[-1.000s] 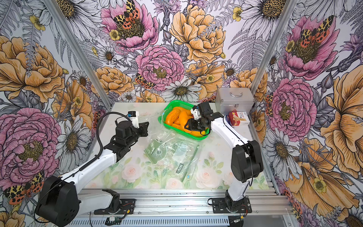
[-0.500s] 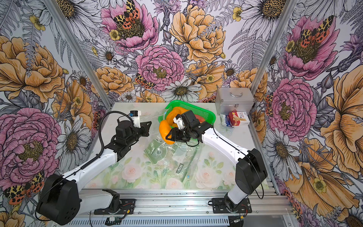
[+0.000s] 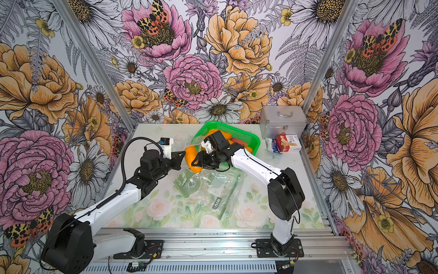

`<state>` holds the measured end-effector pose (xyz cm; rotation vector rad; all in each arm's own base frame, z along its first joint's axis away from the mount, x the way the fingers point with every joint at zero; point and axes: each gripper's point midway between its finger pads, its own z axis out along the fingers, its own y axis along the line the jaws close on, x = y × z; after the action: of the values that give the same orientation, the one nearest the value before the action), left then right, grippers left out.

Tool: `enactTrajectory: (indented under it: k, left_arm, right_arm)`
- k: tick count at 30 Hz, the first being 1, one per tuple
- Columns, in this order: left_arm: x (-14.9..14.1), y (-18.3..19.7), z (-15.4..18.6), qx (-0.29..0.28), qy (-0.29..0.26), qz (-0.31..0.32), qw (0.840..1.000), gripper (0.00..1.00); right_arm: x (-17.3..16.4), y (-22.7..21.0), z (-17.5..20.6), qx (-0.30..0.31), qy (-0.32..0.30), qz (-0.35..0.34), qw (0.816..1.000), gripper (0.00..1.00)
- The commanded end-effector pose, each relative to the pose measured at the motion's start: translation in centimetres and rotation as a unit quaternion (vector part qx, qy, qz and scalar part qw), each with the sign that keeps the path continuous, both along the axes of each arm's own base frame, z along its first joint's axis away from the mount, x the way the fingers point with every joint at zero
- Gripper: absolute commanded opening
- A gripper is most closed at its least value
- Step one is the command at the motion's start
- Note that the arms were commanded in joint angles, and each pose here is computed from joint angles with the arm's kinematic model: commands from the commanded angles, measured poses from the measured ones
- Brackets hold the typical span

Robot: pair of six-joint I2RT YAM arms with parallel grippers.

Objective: Place the mango in a zip-top bag and seal the zipper
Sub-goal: Place the mango in the zipper food storage bag.

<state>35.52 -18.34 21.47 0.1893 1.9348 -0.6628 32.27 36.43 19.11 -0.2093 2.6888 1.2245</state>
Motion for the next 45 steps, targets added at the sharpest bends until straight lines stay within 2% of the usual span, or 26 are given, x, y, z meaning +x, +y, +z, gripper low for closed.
enactTrajectory:
  k: [1, 6, 11, 17, 23, 26, 35, 38, 45]
  left_arm:
    - [-1.6, -1.5, 0.3, 0.003, -0.013, -0.037, 0.999, 0.00]
    - [-2.5, -2.8, 0.2, -0.001, -0.010, -0.052, 0.999, 0.00]
    - [-2.8, -3.4, 0.5, -0.015, -0.005, -0.056, 0.998, 0.00]
    - [-3.0, -3.4, 0.5, -0.027, 0.004, -0.047, 0.999, 0.00]
    - [-3.0, -2.4, 1.2, -0.043, 0.002, -0.020, 0.999, 0.00]
    - [-2.6, -1.9, 1.7, -0.055, 0.005, -0.011, 0.998, 0.00]
    - [-1.3, 0.9, 2.0, -0.077, 0.018, 0.041, 0.996, 0.00]
    - [-1.2, 1.5, 1.9, -0.079, 0.020, 0.051, 0.995, 0.00]
    - [-0.6, 2.7, 1.9, -0.082, 0.021, 0.072, 0.994, 0.00]
  right_arm:
    - [1.9, 1.8, 3.4, 0.048, -0.031, -0.004, 0.998, 0.00]
    - [3.7, 1.6, 3.4, 0.037, -0.040, -0.042, 0.998, 0.00]
    - [5.5, 2.1, 4.6, 0.068, -0.049, -0.068, 0.994, 0.00]
    - [7.6, 2.3, 5.3, 0.071, -0.059, -0.101, 0.991, 0.01]
    - [8.7, 1.7, 4.6, 0.048, -0.075, -0.134, 0.987, 0.15]
    - [8.7, 1.5, 4.1, 0.035, -0.084, -0.145, 0.985, 0.25]
    - [7.9, 2.5, 3.9, 0.024, -0.100, -0.128, 0.986, 0.52]
    - [7.6, 2.8, 4.4, 0.026, -0.109, -0.121, 0.986, 0.56]
    - [6.8, 2.5, 5.6, 0.022, -0.136, -0.113, 0.984, 0.75]
